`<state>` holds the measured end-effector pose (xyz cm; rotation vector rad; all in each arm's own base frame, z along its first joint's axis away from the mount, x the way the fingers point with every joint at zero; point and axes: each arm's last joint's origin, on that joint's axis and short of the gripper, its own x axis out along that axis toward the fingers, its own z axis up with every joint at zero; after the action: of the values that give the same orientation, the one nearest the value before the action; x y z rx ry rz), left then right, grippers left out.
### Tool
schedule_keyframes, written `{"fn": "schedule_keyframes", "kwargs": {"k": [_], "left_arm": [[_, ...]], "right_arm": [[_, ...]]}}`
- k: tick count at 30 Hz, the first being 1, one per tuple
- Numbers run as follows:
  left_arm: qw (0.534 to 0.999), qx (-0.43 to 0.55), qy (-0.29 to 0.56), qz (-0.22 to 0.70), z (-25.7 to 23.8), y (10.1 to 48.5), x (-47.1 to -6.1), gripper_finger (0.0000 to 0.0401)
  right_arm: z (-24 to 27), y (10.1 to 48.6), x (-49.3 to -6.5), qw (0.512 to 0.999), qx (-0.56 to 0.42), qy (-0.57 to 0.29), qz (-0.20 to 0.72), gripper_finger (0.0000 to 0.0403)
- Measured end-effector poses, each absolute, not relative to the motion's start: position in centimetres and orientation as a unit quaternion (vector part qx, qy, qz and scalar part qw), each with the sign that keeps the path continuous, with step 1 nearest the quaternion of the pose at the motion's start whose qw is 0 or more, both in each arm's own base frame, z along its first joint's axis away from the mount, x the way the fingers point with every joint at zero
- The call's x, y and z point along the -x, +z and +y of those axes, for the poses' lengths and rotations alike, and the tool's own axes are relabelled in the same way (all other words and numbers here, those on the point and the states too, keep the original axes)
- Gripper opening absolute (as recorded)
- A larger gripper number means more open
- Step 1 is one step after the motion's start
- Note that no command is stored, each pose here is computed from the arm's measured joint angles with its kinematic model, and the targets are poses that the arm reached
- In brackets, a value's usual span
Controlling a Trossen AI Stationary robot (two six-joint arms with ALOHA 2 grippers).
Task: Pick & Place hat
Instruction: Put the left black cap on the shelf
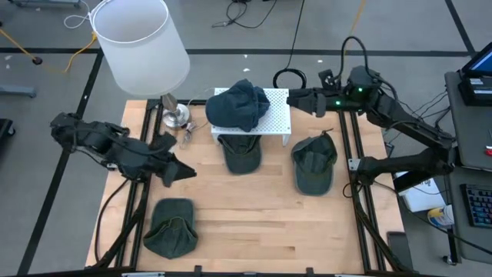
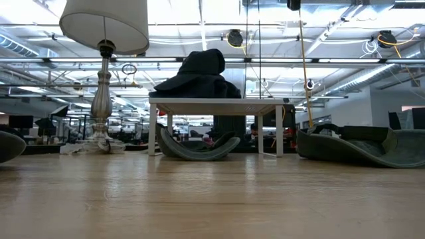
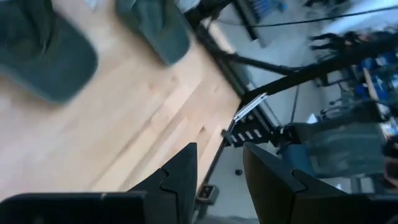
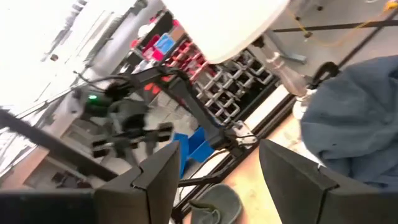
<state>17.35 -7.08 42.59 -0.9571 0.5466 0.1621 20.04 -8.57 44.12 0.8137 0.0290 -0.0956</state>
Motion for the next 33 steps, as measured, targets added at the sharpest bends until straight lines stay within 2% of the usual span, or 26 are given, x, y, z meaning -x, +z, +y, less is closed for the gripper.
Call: {"fn": "schedule_keyframes", "kwargs": {"k": [7,13,23,29,33], "left_arm": [[0.732,0.551,0.156,0.37,-7.3,39.6,-19.9,0.0131],[0.638,0.61,0.233,0.408,-8.0,37.9,-21.1,0.0131],[0.488,0.623,0.347,0.503,-9.4,35.4,-20.7,0.0131],[0.422,0.612,0.401,0.536,-10.4,34.4,-20.6,0.0131],[0.424,0.599,0.406,0.544,-10.9,34.0,-20.7,0.0131]], "right_arm": [[-7.8,44.5,-19.4,0.92,-0.386,0.046,0.041,0.0212],[-7.3,44.6,-19.2,0.911,-0.384,0.131,0.073,0.0212],[-6.8,44.6,-19.0,0.896,-0.379,0.206,0.101,0.0212],[-6.8,44.7,-18.9,0.897,-0.379,0.207,0.101,0.0212],[-6.7,44.7,-18.9,0.897,-0.378,0.207,0.101,0.0212]]}}
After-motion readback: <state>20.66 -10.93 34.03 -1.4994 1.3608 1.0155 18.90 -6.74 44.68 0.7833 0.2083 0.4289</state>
